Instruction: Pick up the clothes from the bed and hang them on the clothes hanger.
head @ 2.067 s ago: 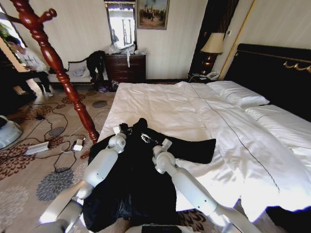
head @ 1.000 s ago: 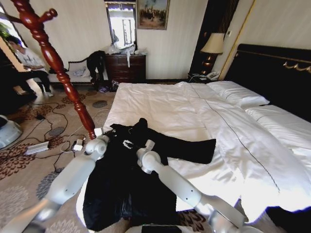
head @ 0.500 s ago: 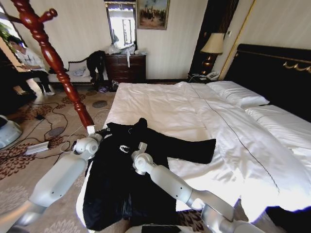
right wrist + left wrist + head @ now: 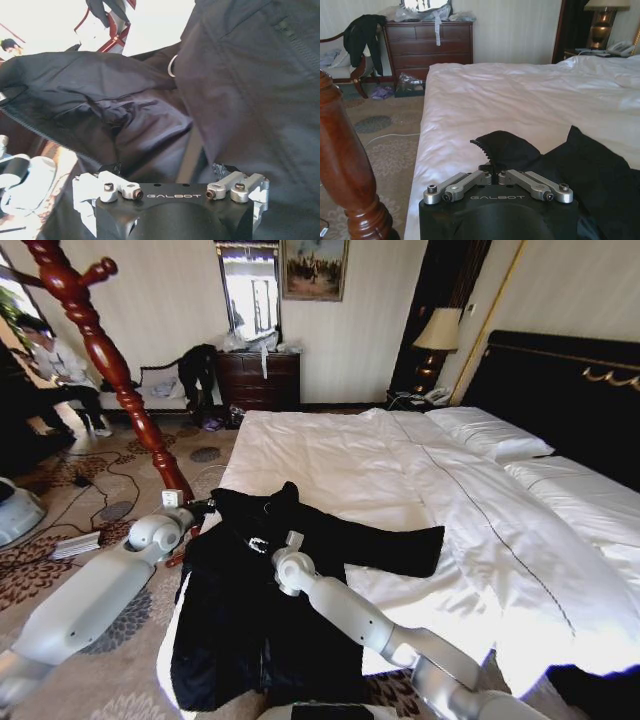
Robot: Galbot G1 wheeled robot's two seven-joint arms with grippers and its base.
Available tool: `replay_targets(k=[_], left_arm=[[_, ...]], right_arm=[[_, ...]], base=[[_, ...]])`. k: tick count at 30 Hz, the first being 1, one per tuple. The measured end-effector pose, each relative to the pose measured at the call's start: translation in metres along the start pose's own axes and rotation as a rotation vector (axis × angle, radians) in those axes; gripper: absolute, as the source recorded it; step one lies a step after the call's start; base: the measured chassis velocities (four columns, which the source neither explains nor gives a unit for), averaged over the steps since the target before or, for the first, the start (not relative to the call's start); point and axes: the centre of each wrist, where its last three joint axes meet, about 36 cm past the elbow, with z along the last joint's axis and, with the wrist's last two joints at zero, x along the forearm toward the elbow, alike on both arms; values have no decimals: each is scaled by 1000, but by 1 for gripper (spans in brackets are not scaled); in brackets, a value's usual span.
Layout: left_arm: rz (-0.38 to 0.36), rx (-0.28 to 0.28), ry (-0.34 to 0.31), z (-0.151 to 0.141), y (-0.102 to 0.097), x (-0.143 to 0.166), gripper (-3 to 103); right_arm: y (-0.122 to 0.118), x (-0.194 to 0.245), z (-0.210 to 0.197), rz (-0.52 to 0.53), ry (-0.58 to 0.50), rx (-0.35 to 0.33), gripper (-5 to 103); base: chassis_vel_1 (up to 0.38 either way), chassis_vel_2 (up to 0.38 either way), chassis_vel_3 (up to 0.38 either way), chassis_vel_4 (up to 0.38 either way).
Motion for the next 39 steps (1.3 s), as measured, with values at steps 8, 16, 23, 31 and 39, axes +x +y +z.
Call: replay_targets(k=[8, 16, 23, 31, 39], left_arm=[[71, 80, -13, 5, -25, -12, 1], [136, 108, -18, 8, -35, -10, 1], [156, 114, -4, 9, -37, -6, 1], [143, 124, 7, 16, -41, -12, 1], [141, 127, 19, 21, -46, -15, 1]], right_arm=[[4, -14, 5, 0, 34, 16, 100], [-9, -29, 0, 14, 29, 28, 100], [-8, -48, -19, 8, -27, 15, 100], [2, -50, -24, -32, -54, -3, 100], [-21, -31, -9, 30, -91, 122, 100]], base=[[0, 0, 0, 0], [0, 0, 0, 0], [0, 0, 0, 0], [0, 0, 0, 0], [0, 0, 0, 0]])
